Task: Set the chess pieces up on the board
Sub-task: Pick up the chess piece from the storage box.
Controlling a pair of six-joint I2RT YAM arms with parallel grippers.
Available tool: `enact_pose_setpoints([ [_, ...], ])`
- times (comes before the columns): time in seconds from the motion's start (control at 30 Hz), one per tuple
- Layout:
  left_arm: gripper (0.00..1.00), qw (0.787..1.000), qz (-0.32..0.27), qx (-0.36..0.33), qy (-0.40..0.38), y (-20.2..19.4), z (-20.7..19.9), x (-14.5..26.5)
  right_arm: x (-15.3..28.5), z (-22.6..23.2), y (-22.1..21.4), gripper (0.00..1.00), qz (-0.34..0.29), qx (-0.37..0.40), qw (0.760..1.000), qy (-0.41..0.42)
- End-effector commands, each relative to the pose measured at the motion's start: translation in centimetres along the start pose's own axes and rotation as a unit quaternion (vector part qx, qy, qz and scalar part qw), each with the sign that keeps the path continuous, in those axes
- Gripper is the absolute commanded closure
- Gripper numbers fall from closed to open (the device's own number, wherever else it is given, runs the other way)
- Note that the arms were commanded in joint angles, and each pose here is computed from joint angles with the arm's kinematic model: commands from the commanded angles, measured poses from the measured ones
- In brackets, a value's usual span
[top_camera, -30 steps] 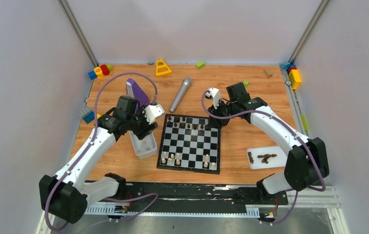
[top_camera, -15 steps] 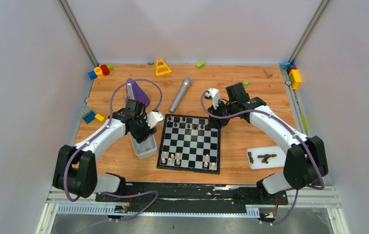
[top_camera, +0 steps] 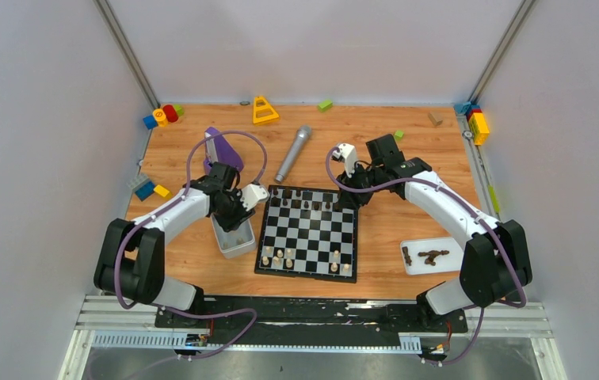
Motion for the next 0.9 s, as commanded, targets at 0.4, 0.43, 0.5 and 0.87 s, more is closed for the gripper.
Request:
enact_pose_setpoints([
  [0.4, 0.71, 1.000, -0.005, 0.006, -0.024, 0.1, -0.6, 0.5, -0.4, -0.1, 0.2, 0.65, -0.003, 0.010, 1.000, 0.005],
  [0.43, 0.73, 1.000, -0.007, 0.006, -0.022, 0.3, -0.5, 0.7, -0.4, 0.0, 0.3, 0.65, -0.004, 0.011, 1.000, 0.005],
  [0.5, 0.75, 1.000, -0.021, 0.008, -0.009, 1.0, -0.2, 1.8, -0.4, 0.0, 0.3, 0.65, -0.004, 0.011, 1.000, 0.005],
  [0.87, 0.78, 0.995, -0.099, 0.004, -0.018, 5.3, -0.9, 9.1, -0.2, -0.2, 0.4, 0.66, -0.005, 0.014, 1.000, -0.002],
])
Point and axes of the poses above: each gripper's point midway between its finger pads, its own x axis back along the fingers, its own z axis along the line the jaws close on, y = z × x, the point moved 4 cm from there along x, back along the fingers, and after that the axes turned 10 degrees about -x, right-handed, at the moved point
